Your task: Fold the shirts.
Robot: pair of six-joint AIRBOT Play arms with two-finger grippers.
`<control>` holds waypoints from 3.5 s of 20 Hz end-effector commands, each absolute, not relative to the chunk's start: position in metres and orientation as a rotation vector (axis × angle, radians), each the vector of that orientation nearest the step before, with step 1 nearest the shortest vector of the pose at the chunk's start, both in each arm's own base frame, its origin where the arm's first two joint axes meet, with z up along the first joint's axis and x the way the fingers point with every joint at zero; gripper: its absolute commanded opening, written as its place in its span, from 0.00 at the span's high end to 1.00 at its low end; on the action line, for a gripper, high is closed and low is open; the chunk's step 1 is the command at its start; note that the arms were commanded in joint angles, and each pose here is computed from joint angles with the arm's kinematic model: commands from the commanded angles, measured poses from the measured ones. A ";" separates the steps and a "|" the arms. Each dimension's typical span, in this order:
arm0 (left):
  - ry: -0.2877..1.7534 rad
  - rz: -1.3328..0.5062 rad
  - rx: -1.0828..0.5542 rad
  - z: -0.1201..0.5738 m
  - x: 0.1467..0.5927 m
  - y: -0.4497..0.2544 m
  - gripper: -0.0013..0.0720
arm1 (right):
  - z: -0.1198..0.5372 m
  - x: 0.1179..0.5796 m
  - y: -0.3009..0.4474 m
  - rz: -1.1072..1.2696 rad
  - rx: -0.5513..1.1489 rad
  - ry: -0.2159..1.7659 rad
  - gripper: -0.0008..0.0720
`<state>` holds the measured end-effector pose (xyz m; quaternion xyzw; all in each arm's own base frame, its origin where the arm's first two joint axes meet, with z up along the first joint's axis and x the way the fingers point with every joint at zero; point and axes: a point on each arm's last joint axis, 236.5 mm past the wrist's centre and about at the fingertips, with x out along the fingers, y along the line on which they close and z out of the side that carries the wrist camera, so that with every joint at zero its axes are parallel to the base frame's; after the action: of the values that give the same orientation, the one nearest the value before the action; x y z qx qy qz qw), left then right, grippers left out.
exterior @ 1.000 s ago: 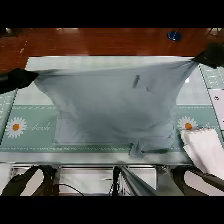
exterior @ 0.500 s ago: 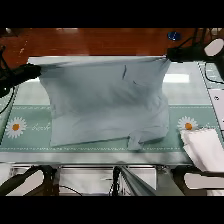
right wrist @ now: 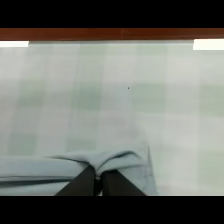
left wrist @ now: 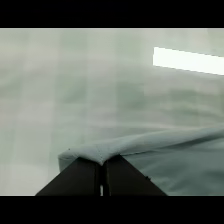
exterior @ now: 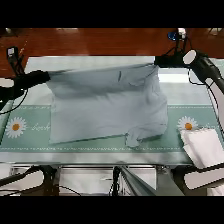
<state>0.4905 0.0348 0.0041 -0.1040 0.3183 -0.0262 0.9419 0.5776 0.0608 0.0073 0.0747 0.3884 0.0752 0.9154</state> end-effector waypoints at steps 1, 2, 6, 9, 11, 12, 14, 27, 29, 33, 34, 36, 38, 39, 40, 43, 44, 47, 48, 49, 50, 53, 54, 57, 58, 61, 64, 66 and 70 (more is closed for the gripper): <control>0.690 -0.065 -0.221 -0.014 0.489 0.031 0.95 | -0.008 0.566 0.075 0.180 0.168 0.870 0.95; 0.694 -0.089 -0.226 -0.008 0.486 0.027 0.95 | -0.005 0.558 0.077 0.187 0.171 0.901 0.95; 0.835 -0.245 -0.211 0.002 0.449 0.010 0.95 | 0.001 0.502 0.052 0.170 0.041 1.100 0.95; 1.078 -0.233 -0.230 -0.038 0.406 0.015 0.95 | -0.022 0.473 0.054 0.183 0.028 1.252 0.95; 1.131 -0.245 -0.233 -0.052 0.399 0.014 0.95 | -0.036 0.471 0.063 0.203 0.071 1.287 0.95; 1.133 -0.239 -0.238 -0.057 0.401 0.015 0.94 | -0.044 0.473 0.066 0.210 0.091 1.296 0.95; 1.127 -0.223 -0.252 -0.065 0.407 0.017 0.94 | -0.058 0.475 0.074 0.222 0.133 1.311 0.94; 1.312 0.126 -0.434 0.009 0.286 0.153 0.44 | 0.030 0.369 -0.121 -0.161 0.003 1.485 0.35; 1.329 0.081 -0.622 -0.014 0.253 0.129 0.44 | 0.004 0.346 -0.102 -0.039 0.231 1.516 0.35; 1.457 -0.106 -0.861 -0.053 0.201 0.057 0.14 | -0.034 0.312 -0.062 0.167 0.462 1.532 0.35; 1.490 -0.139 -0.886 -0.059 0.190 0.045 0.09 | -0.041 0.306 -0.059 0.177 0.462 1.543 0.35; 1.518 -0.175 -0.902 -0.066 0.180 0.032 0.08 | -0.047 0.304 -0.055 0.188 0.470 1.540 0.35; 1.518 -0.180 -0.896 -0.070 0.178 0.030 0.08 | -0.047 0.307 -0.052 0.204 0.472 1.523 0.35; 1.514 -0.181 -0.889 -0.071 0.178 0.031 0.08 | -0.047 0.308 -0.051 0.211 0.474 1.518 0.35; 1.514 -0.182 -0.888 -0.072 0.178 0.031 0.08 | -0.047 0.309 -0.051 0.212 0.473 1.515 0.35; 1.523 -0.181 -0.858 -0.074 0.178 0.032 0.08 | -0.047 0.312 -0.054 0.202 0.466 1.499 0.36; 1.550 -0.189 -0.816 -0.077 0.176 0.030 0.08 | -0.047 0.312 -0.054 0.202 0.466 1.499 0.38; 1.603 -0.255 -0.714 -0.086 0.181 0.013 0.08 | -0.047 0.312 -0.054 0.202 0.467 1.499 0.38; 1.620 -0.274 -0.690 -0.090 0.183 0.007 0.08 | -0.047 0.312 -0.054 0.203 0.467 1.500 0.38; 1.640 -0.280 -0.672 -0.095 0.185 0.001 0.08 | -0.047 0.312 -0.053 0.204 0.467 1.502 0.38; 1.659 -0.295 -0.652 -0.099 0.186 -0.005 0.08 | -0.047 0.311 -0.053 0.205 0.467 1.503 0.38; 1.700 -0.347 -0.632 -0.114 0.194 -0.029 0.08 | -0.047 0.311 -0.053 0.205 0.467 1.503 0.38; 1.709 -0.373 -0.644 -0.117 0.197 -0.041 0.09 | -0.047 0.311 -0.053 0.207 0.468 1.506 0.38; 1.748 -0.419 -0.664 -0.124 0.196 -0.060 0.95 | -0.046 0.307 -0.050 0.218 0.474 1.523 0.38; 1.749 -0.424 -0.658 -0.125 0.195 -0.060 0.94 | -0.046 0.304 -0.049 0.224 0.475 1.533 0.38; 1.745 -0.420 -0.667 -0.122 0.197 -0.057 0.94 | -0.049 0.294 -0.050 0.221 0.466 1.573 0.38; 1.740 -0.439 -0.665 -0.120 0.197 -0.055 0.94 | -0.068 0.261 -0.038 0.231 0.509 1.681 0.35; 1.734 -0.455 -0.652 -0.120 0.197 -0.055 0.94 | -0.077 0.242 -0.009 0.326 0.600 1.711 0.28; 1.733 -0.458 -0.649 -0.120 0.197 -0.055 0.94 | -0.085 0.229 0.032 0.409 0.779 1.689 0.22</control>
<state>0.1948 -0.0569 -0.1182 -0.2820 0.7436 -0.1958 0.5737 0.2381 0.0043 -0.0814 0.2836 0.7341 0.1515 0.5980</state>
